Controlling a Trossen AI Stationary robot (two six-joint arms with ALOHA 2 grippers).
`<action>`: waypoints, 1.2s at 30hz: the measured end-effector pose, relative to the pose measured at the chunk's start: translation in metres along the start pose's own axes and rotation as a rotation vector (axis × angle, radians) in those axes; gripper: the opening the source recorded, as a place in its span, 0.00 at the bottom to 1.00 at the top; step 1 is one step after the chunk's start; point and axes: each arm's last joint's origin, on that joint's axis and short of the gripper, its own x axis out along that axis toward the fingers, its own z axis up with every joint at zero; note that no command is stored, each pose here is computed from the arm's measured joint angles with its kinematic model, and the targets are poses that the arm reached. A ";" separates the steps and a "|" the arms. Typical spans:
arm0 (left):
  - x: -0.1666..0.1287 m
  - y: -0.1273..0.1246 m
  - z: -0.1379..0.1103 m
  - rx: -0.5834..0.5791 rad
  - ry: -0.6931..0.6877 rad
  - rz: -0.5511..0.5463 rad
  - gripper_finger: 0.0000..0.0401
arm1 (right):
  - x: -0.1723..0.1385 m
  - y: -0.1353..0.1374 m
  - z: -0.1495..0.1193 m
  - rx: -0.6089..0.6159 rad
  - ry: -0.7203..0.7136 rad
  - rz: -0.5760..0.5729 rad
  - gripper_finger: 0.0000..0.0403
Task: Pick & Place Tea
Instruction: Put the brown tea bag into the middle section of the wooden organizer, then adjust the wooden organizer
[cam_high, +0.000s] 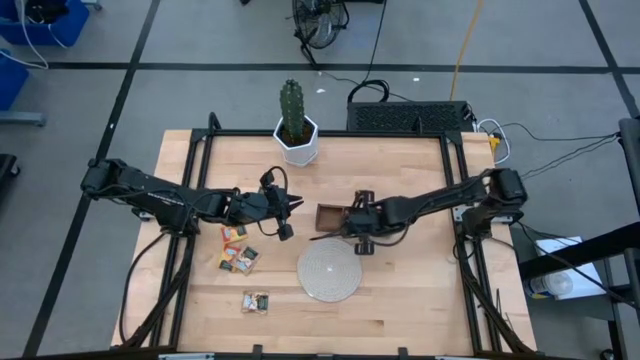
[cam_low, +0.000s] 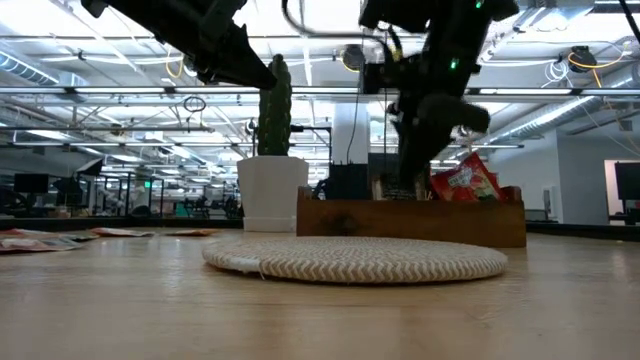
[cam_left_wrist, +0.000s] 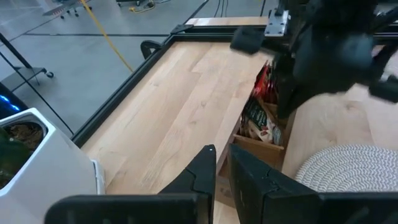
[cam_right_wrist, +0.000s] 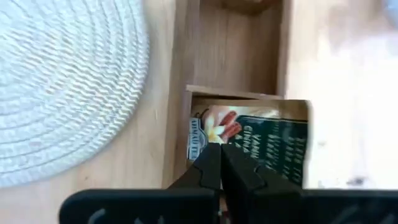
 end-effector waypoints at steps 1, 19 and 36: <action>0.000 0.000 0.000 0.000 0.000 0.000 0.12 | -0.007 0.000 -0.001 0.004 -0.013 0.002 0.00; 0.000 0.000 0.001 0.023 -0.007 0.000 0.12 | -0.010 0.005 -0.134 0.466 0.098 -0.061 0.00; 0.000 0.000 0.002 -0.002 -0.015 -0.001 0.12 | 0.030 -0.013 -0.144 0.432 -0.151 -0.005 0.00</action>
